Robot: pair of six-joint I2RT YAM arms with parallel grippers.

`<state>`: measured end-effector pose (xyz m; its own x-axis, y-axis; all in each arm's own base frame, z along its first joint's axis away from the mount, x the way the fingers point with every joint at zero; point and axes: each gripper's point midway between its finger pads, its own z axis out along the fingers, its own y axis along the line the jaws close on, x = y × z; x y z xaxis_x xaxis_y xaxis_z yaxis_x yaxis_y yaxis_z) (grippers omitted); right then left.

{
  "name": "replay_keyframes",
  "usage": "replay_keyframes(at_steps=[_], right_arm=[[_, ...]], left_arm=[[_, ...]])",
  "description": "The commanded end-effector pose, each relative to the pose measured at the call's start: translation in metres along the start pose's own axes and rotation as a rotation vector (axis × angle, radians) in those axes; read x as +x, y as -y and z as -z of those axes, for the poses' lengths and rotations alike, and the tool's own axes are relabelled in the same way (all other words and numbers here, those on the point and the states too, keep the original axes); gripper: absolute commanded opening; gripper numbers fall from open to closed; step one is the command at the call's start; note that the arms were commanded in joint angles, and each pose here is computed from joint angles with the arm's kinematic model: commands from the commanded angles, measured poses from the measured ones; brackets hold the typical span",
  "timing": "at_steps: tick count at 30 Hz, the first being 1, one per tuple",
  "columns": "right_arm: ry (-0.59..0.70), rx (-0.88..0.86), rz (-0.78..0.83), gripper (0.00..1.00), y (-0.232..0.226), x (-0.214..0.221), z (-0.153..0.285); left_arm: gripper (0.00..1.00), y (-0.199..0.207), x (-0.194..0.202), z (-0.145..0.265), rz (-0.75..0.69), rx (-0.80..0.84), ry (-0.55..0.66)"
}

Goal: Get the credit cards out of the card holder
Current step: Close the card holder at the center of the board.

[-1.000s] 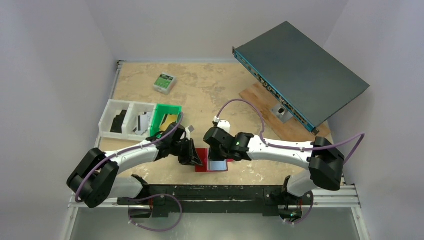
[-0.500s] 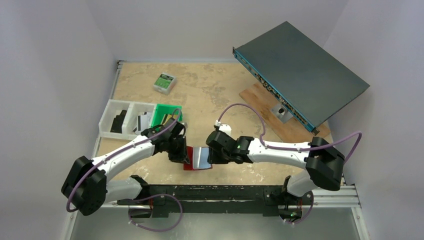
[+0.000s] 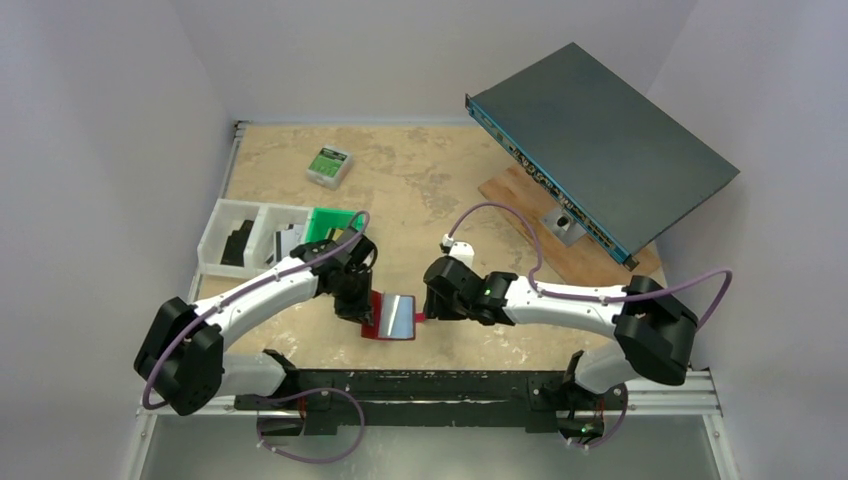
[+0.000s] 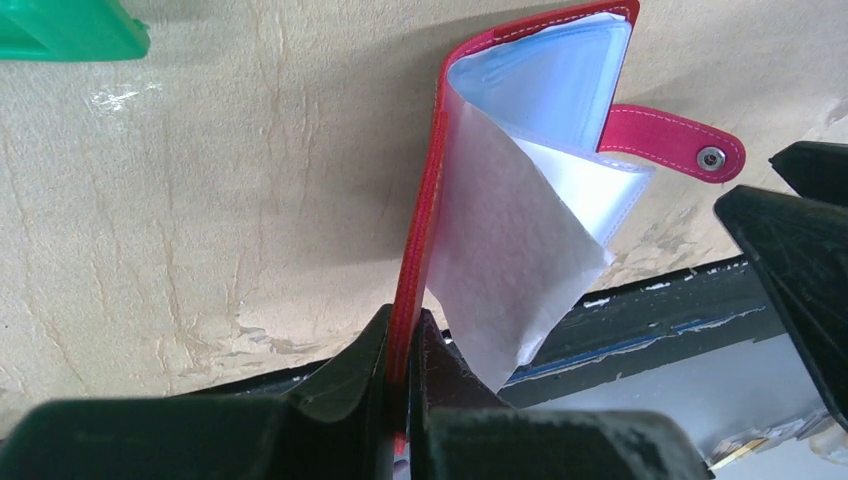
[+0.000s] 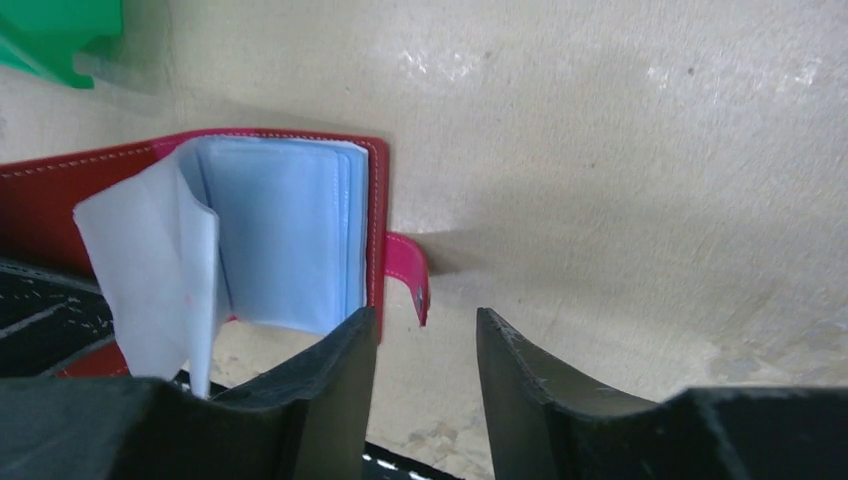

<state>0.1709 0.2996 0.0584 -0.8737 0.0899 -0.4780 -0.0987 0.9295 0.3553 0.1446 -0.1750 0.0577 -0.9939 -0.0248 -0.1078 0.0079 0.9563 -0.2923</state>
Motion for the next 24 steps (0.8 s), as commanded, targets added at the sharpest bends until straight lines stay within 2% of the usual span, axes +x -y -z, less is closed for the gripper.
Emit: replay_keyframes(at_steps=[1,9,13,18,24], right_arm=[[0.062,-0.021,0.024,0.37,-0.007,-0.015,-0.009],[0.023,-0.017,0.032,0.20,-0.006,-0.005,-0.022],[0.015,-0.014,0.031,0.00,-0.006,-0.003,-0.024],[0.012,-0.010,0.030,0.00,-0.004,-0.002,-0.022],[0.007,-0.013,0.029,0.00,-0.005,-0.002,-0.020]], left_arm=[[0.03,0.005,-0.011,0.008,-0.023,-0.008,0.019],[0.05,0.008,-0.013,0.009,-0.025,-0.003,0.019],[0.18,0.013,-0.014,0.010,-0.029,0.017,0.024],[0.32,0.030,-0.017,0.016,-0.036,0.097,0.049],[0.38,0.055,-0.023,0.018,-0.037,0.211,0.068]])
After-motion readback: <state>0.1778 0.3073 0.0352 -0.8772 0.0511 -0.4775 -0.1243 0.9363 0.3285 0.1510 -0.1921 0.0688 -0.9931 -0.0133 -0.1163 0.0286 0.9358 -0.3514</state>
